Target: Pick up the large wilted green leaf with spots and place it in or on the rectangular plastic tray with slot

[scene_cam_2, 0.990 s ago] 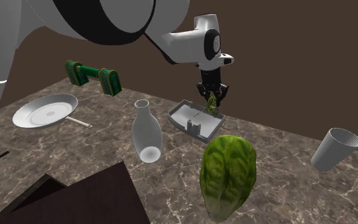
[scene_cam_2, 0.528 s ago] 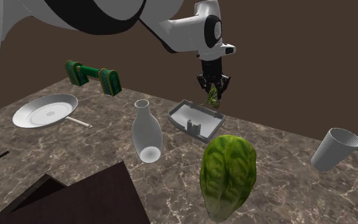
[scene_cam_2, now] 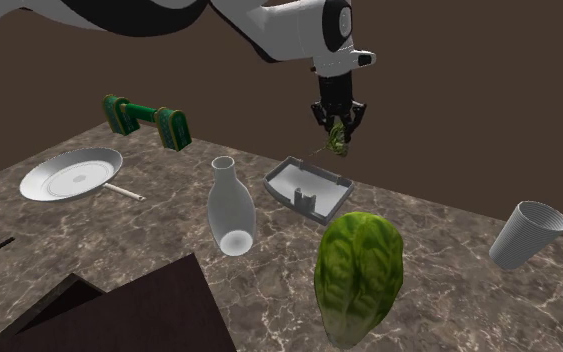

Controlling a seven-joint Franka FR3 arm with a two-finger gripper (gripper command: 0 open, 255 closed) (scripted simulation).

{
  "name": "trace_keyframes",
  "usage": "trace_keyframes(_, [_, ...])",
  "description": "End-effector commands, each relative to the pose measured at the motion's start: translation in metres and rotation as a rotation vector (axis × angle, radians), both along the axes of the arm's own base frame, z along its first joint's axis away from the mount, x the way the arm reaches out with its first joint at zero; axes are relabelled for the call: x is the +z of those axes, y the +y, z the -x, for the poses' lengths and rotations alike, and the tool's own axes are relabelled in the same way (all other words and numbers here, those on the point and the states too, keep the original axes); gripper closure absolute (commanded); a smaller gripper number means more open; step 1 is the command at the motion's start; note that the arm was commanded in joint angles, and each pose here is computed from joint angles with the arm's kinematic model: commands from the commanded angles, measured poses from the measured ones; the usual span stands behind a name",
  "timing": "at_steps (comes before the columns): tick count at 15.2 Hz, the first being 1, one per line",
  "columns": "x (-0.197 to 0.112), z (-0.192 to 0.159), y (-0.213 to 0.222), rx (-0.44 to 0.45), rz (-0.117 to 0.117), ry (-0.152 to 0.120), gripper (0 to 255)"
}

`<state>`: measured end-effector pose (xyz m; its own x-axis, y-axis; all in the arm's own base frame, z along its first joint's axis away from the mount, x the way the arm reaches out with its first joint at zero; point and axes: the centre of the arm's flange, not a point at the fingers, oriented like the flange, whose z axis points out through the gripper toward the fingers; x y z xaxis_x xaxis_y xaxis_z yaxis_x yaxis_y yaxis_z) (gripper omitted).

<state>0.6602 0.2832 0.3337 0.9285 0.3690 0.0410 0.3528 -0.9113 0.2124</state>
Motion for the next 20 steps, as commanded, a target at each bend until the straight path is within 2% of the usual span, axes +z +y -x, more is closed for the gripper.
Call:
trace_keyframes(1, [0.003,0.007,0.012,0.0,0.0,0.0,255])
trace_keyframes(6, [0.002,0.033,0.063,0.0,0.0,0.0,255])
trace_keyframes(20, [-0.066,0.033,0.063,0.0,0.0,0.0,255])
